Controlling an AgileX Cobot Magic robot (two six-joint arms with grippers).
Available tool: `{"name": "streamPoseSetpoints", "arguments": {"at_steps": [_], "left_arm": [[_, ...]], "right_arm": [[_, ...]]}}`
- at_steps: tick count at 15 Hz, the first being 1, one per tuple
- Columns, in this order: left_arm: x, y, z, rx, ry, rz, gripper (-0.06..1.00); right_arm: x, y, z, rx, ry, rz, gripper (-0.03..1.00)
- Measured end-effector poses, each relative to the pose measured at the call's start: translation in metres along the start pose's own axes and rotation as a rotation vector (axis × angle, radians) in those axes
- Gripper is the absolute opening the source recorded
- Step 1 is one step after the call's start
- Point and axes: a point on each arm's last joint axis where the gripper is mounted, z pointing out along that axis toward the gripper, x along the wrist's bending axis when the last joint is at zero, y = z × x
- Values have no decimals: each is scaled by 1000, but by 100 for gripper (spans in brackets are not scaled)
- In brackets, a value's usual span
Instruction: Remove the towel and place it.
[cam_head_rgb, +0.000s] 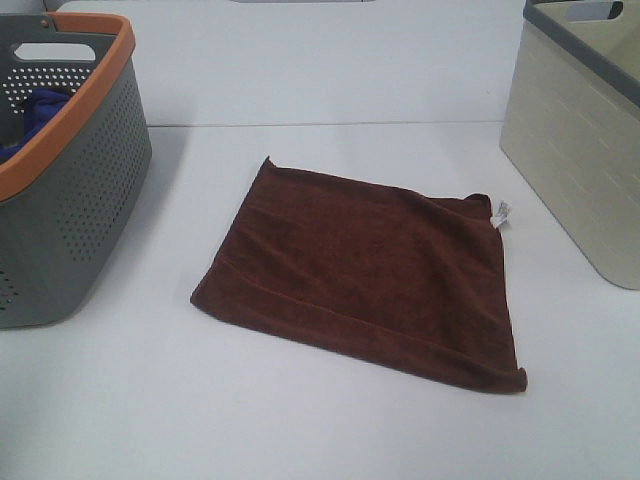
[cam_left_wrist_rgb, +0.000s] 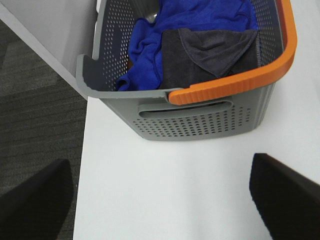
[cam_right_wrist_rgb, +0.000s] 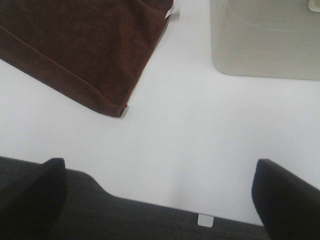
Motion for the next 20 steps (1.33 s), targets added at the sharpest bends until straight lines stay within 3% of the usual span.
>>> {"name": "streamPoseSetpoints", "arguments": {"at_steps": [5, 8, 14, 20], "left_arm": [[-10, -64, -29, -161, 33, 21, 91], [-20, -90, -28, -184, -19, -15, 91], [-32, -103, -35, -227, -131, -87, 90], [-31, -103, -34, -220, -126, -139, 91]], "right_arm": [[8, -54, -11, -139, -20, -38, 88], [9, -57, -12, -156, -18, -42, 88], [9, -58, -8, -152, -17, -44, 86], [9, -58, -8, -153, -17, -44, 86]]}}
